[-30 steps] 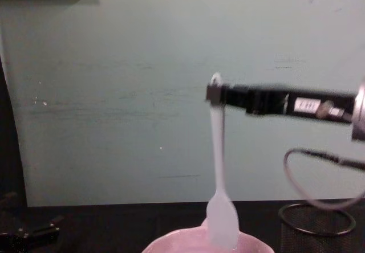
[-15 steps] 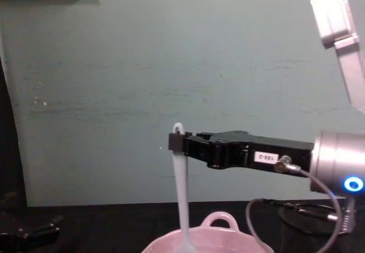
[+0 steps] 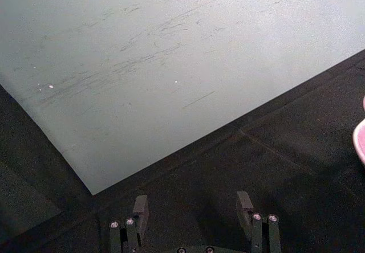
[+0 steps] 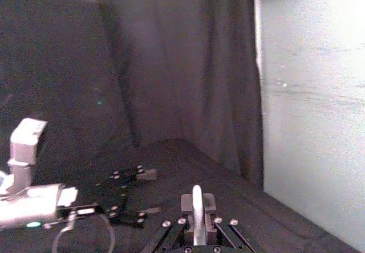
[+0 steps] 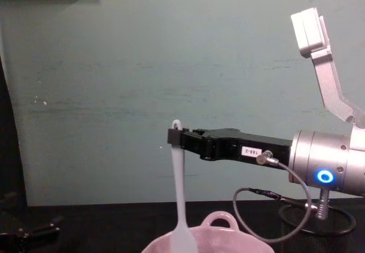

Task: Use the one hand to pick up the spoon and stir the clear water in the bowl.

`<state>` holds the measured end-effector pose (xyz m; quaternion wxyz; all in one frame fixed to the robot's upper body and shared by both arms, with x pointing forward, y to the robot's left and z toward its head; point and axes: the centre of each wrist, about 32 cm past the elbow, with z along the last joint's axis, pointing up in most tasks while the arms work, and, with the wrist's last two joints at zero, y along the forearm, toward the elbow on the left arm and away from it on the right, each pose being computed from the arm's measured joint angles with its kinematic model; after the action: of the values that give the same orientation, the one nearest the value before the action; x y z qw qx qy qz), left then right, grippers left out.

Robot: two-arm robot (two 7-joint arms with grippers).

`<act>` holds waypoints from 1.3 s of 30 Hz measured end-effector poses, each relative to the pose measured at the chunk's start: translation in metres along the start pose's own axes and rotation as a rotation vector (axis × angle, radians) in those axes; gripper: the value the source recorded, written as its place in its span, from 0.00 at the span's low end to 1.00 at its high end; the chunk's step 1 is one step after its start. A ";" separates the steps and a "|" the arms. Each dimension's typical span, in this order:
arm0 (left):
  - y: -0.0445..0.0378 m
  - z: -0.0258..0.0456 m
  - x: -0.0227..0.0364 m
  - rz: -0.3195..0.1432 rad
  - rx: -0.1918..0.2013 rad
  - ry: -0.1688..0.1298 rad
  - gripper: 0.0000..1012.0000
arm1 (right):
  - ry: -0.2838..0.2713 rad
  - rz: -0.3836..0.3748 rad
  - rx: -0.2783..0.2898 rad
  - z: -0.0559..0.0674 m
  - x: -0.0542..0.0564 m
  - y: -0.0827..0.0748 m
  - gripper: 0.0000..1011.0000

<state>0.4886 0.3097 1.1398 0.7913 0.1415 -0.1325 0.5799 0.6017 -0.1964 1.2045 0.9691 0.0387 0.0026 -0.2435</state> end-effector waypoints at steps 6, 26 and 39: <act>0.0000 0.0000 0.0000 0.000 0.000 0.000 1.00 | 0.004 -0.054 0.015 -0.003 0.016 -0.008 0.11; 0.0000 0.0000 0.0000 0.000 0.000 0.000 1.00 | -0.011 -0.101 0.021 -0.002 -0.011 -0.053 0.11; 0.0000 0.0000 0.0000 0.000 0.000 0.000 1.00 | 0.016 0.002 0.029 -0.010 -0.031 -0.024 0.11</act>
<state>0.4886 0.3097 1.1398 0.7913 0.1415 -0.1324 0.5799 0.5637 -0.2019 1.1938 0.9687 0.0547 0.0066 -0.2420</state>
